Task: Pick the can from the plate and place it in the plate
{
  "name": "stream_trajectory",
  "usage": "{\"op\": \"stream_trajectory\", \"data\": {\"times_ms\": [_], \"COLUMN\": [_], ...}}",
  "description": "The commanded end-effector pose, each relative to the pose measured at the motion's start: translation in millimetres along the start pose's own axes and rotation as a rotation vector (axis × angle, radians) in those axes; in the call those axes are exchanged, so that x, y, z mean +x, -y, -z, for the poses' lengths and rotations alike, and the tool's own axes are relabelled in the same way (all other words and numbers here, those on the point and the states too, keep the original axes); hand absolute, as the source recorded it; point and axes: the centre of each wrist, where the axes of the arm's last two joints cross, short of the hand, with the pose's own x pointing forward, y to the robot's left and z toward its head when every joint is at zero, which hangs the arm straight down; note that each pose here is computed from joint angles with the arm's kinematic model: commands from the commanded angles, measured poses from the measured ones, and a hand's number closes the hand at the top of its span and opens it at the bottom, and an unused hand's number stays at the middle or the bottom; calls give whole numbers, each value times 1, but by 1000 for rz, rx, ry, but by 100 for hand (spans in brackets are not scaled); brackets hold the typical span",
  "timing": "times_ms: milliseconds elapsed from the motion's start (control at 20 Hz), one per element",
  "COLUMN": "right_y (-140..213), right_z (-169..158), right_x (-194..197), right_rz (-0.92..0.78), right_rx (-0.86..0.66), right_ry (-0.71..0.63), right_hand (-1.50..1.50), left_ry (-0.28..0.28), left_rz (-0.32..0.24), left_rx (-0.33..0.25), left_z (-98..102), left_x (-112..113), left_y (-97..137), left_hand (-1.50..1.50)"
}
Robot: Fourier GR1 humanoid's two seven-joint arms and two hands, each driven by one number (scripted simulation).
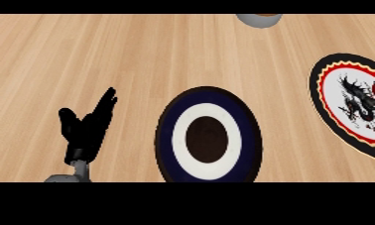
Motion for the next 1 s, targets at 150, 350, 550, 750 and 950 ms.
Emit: {"op": "stream_trajectory", "data": {"times_ms": [150, 350, 550, 750, 950], "right_y": [27, 67, 89, 120, 140], "right_z": [-15, -13, -28, -64, -99], "right_x": [-37, -49, -50, -72, -69], "right_rz": [187, 282, 253, 237, 170], "right_rx": [-15, 111, 206, 233, 281], "right_ry": [-42, -32, -5, -8, 8], "right_hand": [-150, -150, -150, -150, -150], "left_ry": [-77, -56, -59, -48, -78], "left_rz": [-15, -1, -27, 6, -12], "left_rx": [35, 26, 36, 37, 12], "left_z": [-3, 6, 6, -11, -9], "left_x": [-14, -6, -16, -16, -20], "left_y": [-29, -6, 6, -17, 9], "left_hand": [0, 0, 0, 0, 0]}}
